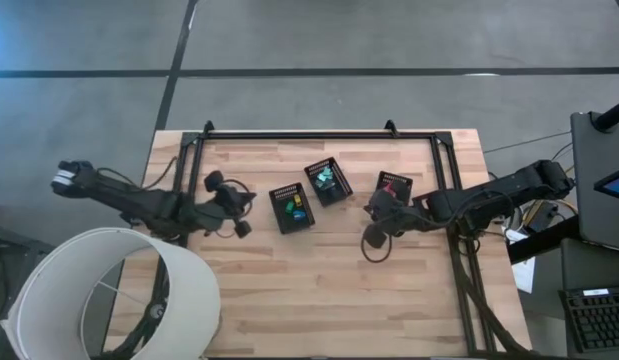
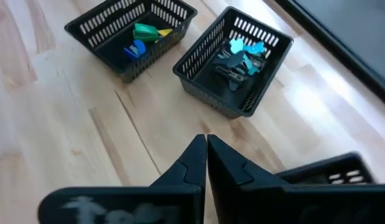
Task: Pick and place Stapler, Stapler remover, tape
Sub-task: Return to Home Position
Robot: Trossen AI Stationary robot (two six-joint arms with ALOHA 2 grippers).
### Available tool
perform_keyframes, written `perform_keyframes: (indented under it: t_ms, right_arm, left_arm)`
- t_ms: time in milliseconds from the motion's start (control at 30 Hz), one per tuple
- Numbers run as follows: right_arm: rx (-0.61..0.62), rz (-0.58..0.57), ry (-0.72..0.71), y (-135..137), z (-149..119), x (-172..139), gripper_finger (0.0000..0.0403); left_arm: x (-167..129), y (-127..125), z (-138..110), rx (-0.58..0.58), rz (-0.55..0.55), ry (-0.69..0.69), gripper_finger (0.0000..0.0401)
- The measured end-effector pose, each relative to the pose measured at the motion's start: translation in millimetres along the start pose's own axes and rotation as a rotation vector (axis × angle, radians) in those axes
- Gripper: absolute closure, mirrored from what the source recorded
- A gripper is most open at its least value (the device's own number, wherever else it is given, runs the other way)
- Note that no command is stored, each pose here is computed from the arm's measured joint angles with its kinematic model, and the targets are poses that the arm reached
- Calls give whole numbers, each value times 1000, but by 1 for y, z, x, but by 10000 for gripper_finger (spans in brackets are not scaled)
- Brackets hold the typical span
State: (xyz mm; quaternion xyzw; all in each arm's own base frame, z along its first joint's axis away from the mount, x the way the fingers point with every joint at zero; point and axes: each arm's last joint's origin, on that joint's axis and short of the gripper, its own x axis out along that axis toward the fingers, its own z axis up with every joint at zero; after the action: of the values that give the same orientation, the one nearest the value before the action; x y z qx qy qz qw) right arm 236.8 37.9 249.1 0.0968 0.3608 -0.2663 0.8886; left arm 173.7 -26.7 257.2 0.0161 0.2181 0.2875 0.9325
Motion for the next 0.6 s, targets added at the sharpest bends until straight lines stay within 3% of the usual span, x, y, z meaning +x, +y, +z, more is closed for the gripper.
perform_keyframes:
  t_ms: [400, 600]
  right_arm:
    - [-133, 62, -33, 6, -2, -11, 394]
    - [-367, 158, -139, 22, -17, -8, 394]
  left_arm:
    - [-13, 23, -27, -61, -14, -69, 396]
    - [-22, 32, -29, -131, -63, -142, 391]
